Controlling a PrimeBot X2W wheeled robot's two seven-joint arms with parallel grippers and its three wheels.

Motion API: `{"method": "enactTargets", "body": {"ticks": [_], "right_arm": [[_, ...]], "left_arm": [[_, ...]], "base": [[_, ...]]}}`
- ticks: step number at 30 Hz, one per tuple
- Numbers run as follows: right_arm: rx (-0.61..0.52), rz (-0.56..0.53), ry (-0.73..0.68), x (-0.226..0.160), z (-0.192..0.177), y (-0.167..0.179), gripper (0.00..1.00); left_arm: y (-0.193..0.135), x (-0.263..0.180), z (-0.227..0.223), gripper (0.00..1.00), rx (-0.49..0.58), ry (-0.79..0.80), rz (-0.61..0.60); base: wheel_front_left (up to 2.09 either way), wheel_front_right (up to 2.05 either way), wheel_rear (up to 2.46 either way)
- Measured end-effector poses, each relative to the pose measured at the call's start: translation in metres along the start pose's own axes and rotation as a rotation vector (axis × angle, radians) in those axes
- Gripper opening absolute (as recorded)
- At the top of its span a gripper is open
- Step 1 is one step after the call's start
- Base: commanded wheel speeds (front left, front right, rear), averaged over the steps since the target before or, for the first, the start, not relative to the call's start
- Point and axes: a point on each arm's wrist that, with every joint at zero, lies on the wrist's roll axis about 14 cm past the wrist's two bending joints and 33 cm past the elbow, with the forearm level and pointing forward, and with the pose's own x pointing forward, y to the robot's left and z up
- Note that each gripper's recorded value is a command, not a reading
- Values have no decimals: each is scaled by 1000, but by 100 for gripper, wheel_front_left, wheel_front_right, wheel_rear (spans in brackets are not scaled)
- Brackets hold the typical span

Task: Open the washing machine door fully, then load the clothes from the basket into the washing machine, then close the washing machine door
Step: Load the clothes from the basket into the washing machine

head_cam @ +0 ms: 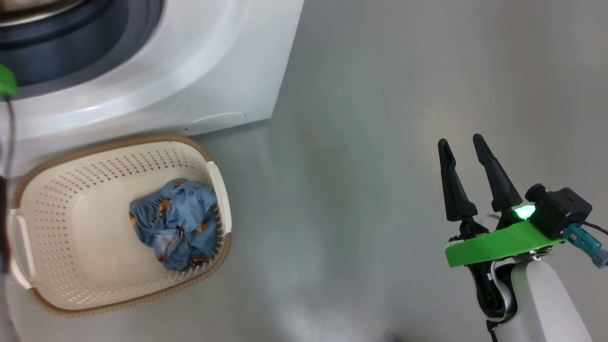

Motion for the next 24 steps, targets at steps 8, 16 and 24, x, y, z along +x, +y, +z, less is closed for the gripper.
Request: {"method": "enactTargets", "body": {"ticks": [8,16,24], "right_arm": [[-16,11,-39,1,14,3,100],[-33,25,-30,-8,12,9,100],[-43,41,-30,-22,16,13,100]], "left_arm": [[-3,-47,-24,100,12,59,0],[0,-97,-29,100,15,82,38],[6,-146,-20,100,12,82,88]], "base": [[0,0,0],[0,0,0],[0,0,0]]}}
